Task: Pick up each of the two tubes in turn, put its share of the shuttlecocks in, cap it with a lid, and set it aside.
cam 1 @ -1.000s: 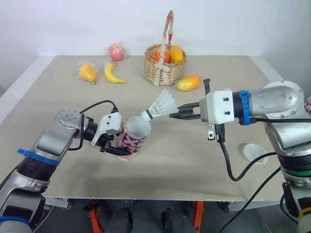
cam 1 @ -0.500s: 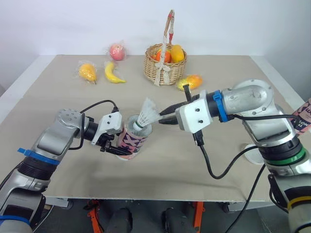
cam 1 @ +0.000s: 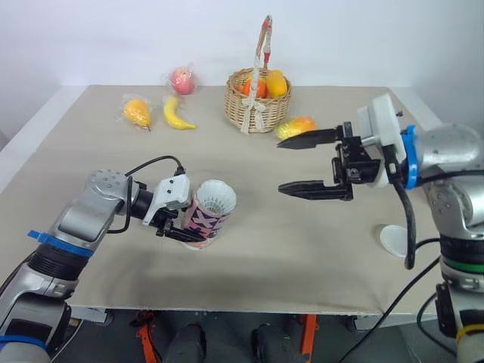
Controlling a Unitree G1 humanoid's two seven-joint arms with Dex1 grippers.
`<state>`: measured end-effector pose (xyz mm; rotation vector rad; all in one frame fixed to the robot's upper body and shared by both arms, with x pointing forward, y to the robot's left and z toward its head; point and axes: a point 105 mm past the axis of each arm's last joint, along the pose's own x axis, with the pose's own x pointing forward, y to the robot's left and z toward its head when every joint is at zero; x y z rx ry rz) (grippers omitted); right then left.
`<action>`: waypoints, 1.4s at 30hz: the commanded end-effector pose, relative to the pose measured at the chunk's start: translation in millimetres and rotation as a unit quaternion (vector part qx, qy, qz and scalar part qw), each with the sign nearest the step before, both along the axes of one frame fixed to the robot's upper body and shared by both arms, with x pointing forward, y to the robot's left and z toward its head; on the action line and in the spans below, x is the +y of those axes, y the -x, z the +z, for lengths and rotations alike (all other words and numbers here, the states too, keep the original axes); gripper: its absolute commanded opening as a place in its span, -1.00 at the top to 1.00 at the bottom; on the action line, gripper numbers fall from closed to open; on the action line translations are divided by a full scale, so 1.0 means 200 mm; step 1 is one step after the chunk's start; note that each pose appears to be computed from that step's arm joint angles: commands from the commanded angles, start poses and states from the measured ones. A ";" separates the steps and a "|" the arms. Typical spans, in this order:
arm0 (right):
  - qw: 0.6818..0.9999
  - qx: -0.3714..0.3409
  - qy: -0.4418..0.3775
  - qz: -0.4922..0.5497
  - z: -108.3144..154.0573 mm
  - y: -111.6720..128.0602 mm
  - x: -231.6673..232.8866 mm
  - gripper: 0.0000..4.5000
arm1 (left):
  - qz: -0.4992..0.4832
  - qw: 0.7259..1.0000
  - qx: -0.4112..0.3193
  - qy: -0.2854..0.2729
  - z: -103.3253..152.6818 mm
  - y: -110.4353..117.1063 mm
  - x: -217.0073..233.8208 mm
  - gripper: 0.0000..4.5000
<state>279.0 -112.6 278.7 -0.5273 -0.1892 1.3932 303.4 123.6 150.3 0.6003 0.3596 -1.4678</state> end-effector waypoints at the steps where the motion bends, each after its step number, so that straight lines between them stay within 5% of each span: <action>1: 0.996 0.040 -0.059 -0.059 0.01 -0.04 0.01 -0.68 | 0.004 1.000 -0.003 -0.010 0.00 -0.01 0.02 -0.30; 3: 0.993 0.068 -0.059 -0.083 -0.04 -0.06 0.05 -0.50 | 0.002 1.000 -0.003 -0.010 0.00 -0.01 0.02 -0.30; 5: 0.997 0.069 -0.017 -0.025 -0.10 0.05 0.12 -0.29 | -0.012 1.000 0.002 -0.011 0.00 0.00 0.01 -0.30; 11: 0.998 0.049 0.040 0.008 -0.09 0.06 0.16 0.97 | -0.035 0.999 -0.002 -0.020 0.01 -0.03 -0.05 -0.30; 21: 0.985 -0.002 0.165 0.042 -0.09 -0.09 0.36 0.97 | -0.084 0.995 -0.020 -0.048 0.05 -0.13 -0.16 -0.30; 31: 0.938 -0.053 0.337 0.063 -0.25 -0.25 0.51 0.97 | -0.082 0.996 -0.021 -0.038 0.05 -0.16 -0.19 -0.30; 37: 0.932 -0.049 0.347 0.096 -0.30 -0.22 0.58 0.97 | -0.067 0.997 -0.019 -0.020 0.04 -0.17 -0.20 -0.30; 42: 0.956 0.010 0.268 0.118 -0.14 -0.16 0.48 0.97 | -0.058 0.998 -0.013 0.012 0.05 -0.14 -0.19 -0.30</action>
